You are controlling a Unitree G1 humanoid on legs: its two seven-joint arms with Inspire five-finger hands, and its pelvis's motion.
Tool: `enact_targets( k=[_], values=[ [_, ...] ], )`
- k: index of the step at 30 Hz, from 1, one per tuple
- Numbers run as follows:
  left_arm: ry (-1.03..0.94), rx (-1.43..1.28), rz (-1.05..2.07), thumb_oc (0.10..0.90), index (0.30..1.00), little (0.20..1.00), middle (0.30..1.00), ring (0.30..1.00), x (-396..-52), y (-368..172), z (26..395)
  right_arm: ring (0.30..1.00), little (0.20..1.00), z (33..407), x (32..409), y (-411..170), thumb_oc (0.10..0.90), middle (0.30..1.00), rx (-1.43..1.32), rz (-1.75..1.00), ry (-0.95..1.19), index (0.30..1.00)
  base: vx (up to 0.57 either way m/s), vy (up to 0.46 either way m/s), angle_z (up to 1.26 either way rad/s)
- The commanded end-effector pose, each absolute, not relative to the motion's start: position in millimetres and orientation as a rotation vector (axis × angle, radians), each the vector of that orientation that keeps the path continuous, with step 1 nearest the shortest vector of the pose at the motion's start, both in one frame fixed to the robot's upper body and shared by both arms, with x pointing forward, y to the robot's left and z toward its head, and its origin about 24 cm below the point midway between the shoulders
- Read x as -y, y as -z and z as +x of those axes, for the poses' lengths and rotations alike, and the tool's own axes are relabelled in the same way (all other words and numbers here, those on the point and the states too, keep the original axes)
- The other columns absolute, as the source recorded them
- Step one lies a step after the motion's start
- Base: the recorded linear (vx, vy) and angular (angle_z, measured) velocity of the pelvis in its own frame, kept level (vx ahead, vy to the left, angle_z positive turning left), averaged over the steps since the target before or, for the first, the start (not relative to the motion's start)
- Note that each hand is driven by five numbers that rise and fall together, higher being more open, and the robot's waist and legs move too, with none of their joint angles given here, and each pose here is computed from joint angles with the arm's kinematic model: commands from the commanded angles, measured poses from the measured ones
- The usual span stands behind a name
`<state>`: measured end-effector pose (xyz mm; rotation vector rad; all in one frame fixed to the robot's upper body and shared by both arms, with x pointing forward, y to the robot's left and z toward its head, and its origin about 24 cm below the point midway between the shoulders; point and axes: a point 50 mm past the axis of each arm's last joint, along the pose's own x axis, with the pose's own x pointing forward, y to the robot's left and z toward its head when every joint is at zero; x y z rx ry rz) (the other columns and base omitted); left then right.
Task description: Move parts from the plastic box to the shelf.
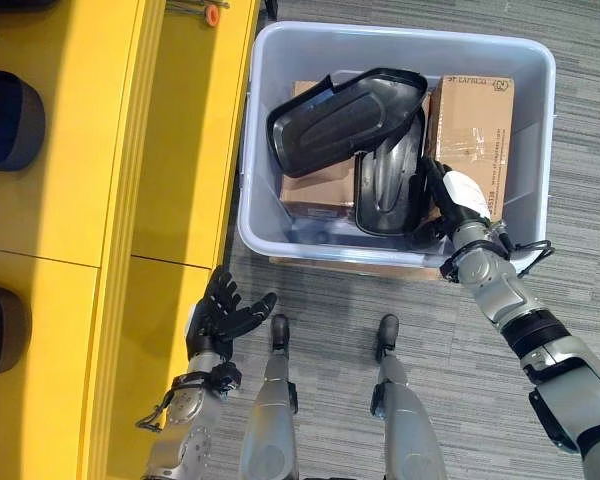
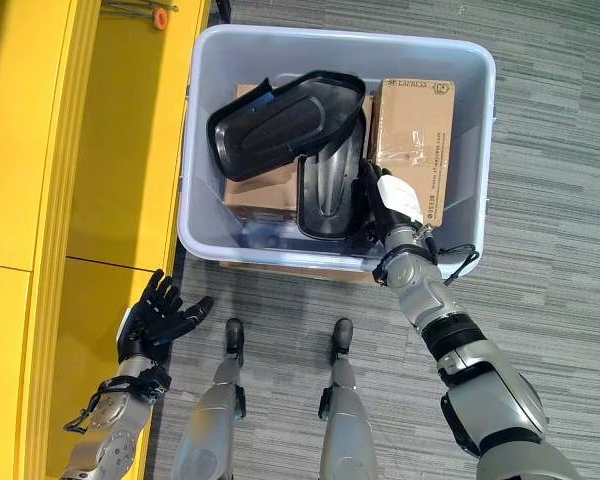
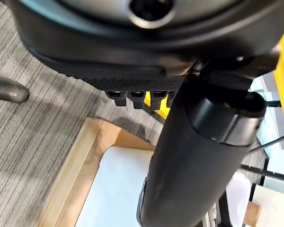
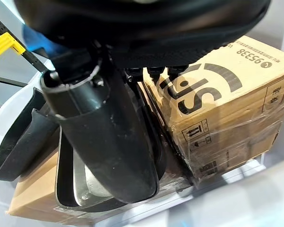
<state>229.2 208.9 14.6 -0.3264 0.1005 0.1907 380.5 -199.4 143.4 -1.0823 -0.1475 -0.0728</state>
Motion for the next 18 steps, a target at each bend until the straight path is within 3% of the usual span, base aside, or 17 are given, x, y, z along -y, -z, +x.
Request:
enact_targets(
  k=[1,18],
  values=[
    [-0.186,0.063,-0.326,0.900,1.000,1.000,1.000,1.000,-215.6,-44.2,228.8,1.000,1.000,382.6,162.1,-165.8,0.900,1.000,0.317,-1.106,-0.011,1.000,0.00,0.000,0.00],
    [-0.195,0.083,-0.337,0.900,1.000,1.000,1.000,1.000,-217.0,-48.3,230.1,1.000,1.000,394.7,171.0,-231.6,0.900,1.000,0.460,-1.069,0.200,1.000,0.00,0.000,0.00]
  ],
)
